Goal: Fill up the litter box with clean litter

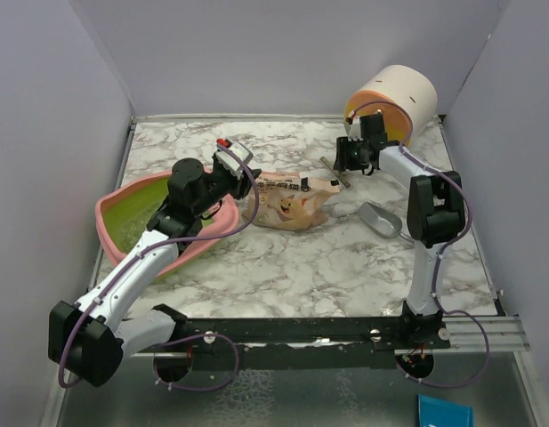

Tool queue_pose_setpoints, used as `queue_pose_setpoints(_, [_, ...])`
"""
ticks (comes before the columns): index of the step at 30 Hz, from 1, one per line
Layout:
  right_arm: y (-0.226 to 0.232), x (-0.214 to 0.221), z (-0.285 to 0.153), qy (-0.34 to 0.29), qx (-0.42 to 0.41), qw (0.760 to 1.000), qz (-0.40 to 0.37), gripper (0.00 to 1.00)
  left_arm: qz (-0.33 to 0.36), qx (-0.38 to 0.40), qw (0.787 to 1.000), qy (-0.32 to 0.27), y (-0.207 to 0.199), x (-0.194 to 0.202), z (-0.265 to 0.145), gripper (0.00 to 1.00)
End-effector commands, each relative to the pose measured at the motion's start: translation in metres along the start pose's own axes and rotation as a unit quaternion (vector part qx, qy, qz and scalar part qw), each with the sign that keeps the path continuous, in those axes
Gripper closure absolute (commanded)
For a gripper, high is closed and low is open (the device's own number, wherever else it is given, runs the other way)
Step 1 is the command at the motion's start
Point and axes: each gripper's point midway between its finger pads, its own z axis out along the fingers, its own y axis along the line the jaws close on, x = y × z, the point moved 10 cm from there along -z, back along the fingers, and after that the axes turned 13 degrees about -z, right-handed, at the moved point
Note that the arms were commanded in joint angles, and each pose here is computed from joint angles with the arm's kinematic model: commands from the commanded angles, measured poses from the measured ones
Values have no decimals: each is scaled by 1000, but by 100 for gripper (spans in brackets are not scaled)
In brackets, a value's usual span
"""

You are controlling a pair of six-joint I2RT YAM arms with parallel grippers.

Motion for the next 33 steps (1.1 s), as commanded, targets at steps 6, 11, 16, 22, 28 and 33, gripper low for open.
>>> queue_pose_setpoints(6, [-13, -2, 20, -11, 13, 1000, -15, 52, -4, 12, 1000, -5, -2, 3, 3, 56])
queue_pose_setpoints(11, [-13, 2, 30, -6, -5, 1000, -19, 56, -5, 14, 1000, -2, -1, 4, 5, 56])
queue_pose_setpoints(16, [-12, 3, 32, -4, -9, 1000, -17, 95, -5, 15, 1000, 4, -1, 8, 6, 56])
queue_pose_setpoints(22, [-11, -2, 17, -24, 4, 1000, -18, 99, -7, 18, 1000, 4, -1, 8, 7, 56])
queue_pose_setpoints(28, [-4, -21, -21, -66, 0, 997, -31, 99, -9, 18, 1000, 2, -1, 9, 9, 56])
queue_pose_setpoints(33, [8, -39, -82, -128, 4, 991, -40, 99, -33, 33, 999, -3, -4, 10, 11, 53])
